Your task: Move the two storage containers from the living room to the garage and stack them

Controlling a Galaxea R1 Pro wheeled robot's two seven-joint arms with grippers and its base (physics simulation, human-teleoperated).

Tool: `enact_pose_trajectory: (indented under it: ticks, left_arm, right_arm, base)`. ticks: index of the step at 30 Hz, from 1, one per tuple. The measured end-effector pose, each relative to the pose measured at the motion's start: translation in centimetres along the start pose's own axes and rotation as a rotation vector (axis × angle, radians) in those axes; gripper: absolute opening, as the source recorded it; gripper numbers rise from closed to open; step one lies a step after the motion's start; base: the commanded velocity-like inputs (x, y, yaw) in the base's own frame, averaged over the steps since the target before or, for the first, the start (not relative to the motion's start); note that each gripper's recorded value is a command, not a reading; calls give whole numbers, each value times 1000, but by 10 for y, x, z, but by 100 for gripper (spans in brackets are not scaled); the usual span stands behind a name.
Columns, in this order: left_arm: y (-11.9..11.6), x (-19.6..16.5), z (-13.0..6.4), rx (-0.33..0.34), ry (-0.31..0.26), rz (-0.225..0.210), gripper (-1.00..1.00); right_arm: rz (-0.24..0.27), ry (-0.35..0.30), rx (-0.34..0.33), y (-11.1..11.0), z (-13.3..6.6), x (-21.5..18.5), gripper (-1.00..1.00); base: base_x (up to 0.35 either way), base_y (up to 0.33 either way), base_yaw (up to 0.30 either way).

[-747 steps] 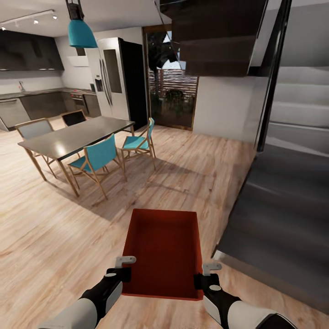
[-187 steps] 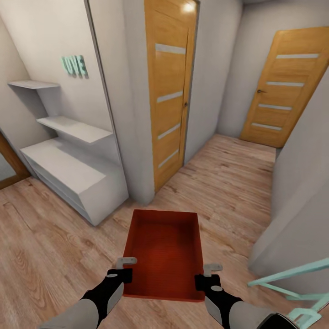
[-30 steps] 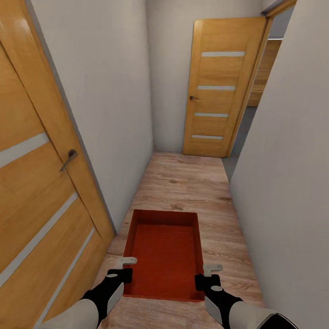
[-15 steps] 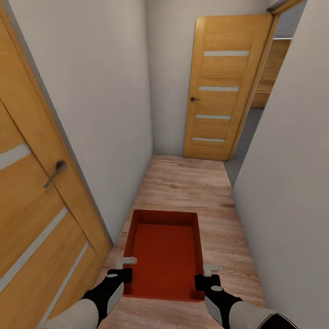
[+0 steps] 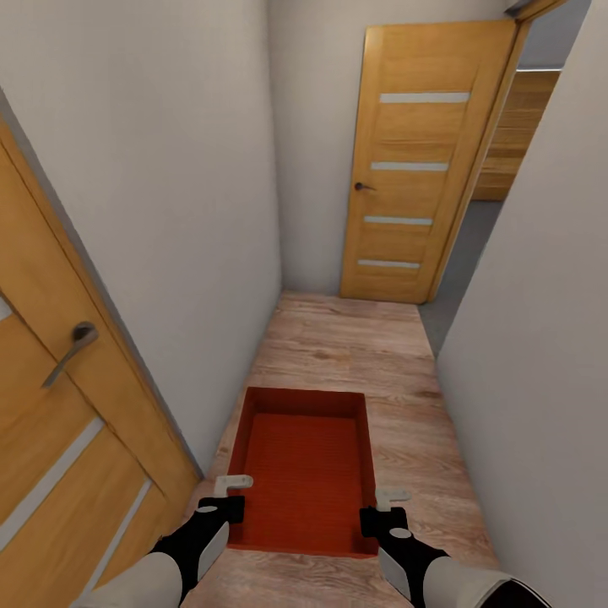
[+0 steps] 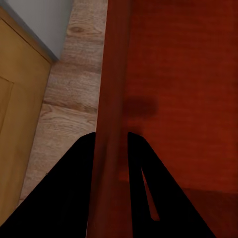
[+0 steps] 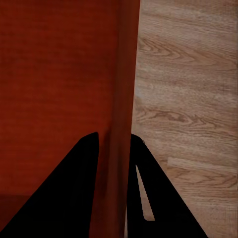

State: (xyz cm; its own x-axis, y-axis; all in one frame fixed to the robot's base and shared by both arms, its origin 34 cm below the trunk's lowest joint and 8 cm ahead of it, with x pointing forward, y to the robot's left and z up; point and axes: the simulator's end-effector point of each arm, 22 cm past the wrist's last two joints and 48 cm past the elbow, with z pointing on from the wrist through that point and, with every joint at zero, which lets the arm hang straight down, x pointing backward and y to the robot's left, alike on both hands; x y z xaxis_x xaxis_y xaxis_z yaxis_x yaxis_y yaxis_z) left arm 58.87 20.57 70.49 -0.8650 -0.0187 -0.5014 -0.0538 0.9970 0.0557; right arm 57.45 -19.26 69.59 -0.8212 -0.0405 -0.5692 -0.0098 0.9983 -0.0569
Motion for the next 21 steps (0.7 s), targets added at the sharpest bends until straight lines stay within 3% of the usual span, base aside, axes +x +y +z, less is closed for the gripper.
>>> enact_pose_trajectory:
  ticks: [21]
  left_arm:
    - [0,-1,0,3,-7,-1,-100]
  right_arm:
    - [1,-5,1,0,0,-1,-100]
  base:
    - [322,0,0]
